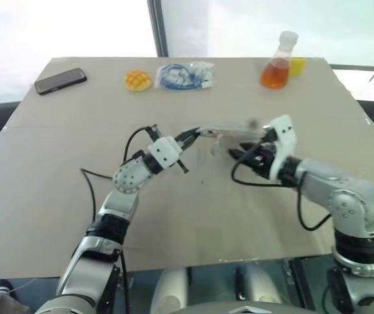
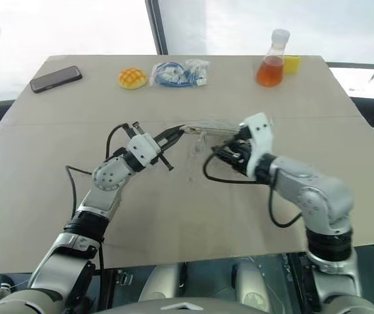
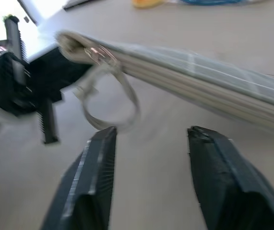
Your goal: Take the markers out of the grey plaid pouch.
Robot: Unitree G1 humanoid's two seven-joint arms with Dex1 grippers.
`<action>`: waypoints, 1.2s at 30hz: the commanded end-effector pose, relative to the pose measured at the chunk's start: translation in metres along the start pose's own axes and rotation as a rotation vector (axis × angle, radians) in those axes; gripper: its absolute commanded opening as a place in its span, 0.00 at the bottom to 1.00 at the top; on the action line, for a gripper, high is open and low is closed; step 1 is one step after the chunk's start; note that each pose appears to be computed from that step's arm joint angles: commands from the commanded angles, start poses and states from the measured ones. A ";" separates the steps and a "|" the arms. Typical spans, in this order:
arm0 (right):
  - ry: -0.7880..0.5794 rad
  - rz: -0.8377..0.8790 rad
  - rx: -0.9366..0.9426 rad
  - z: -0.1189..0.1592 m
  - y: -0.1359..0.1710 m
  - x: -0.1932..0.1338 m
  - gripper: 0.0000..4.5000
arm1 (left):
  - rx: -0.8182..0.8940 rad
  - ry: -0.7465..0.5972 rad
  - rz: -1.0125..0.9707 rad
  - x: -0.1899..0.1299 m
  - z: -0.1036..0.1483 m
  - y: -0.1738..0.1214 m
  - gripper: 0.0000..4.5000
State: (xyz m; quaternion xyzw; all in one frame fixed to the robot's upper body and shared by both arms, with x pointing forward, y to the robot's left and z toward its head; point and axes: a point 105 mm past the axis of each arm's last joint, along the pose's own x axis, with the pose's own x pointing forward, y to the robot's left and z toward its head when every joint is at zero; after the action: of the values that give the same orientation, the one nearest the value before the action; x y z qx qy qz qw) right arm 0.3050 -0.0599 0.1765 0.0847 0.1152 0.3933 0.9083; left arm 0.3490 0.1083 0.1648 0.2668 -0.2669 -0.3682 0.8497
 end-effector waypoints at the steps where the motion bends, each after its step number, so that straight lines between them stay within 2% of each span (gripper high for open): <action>1: -0.033 0.042 0.008 0.012 0.011 0.003 0.49 | 0.042 -0.049 0.028 0.001 0.015 0.010 0.00; 5: -0.018 0.089 0.048 0.011 0.020 0.011 0.49 | 0.047 -0.049 0.026 0.002 0.016 0.009 0.00; 11: -0.022 0.027 0.082 0.008 0.006 0.027 0.49 | 0.048 -0.060 0.018 0.003 0.020 0.006 0.00; 20: -0.075 0.005 0.129 0.010 -0.003 0.029 0.49 | 0.042 -0.058 0.013 0.002 0.023 0.004 0.00; 21: -0.077 0.001 0.126 0.011 -0.003 0.029 0.42 | 0.042 -0.058 0.013 0.003 0.023 0.004 0.00; 24: -0.085 -0.018 0.123 0.012 -0.008 0.024 0.42 | 0.041 -0.054 0.016 0.002 0.023 0.005 0.00; 32: -0.076 -0.176 0.107 0.011 -0.049 -0.008 0.42 | 0.022 -0.043 0.037 -0.003 0.021 0.008 0.00; 36: -0.076 -0.170 0.090 0.013 -0.048 -0.009 0.42 | 0.006 -0.043 0.041 -0.002 0.021 0.009 0.00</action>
State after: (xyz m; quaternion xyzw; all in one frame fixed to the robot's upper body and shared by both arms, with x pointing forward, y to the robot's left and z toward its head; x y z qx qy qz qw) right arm 0.3399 -0.1016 0.1633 0.1402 0.1345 0.2938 0.9359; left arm 0.3421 0.1083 0.1668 0.2637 -0.2597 -0.3665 0.8536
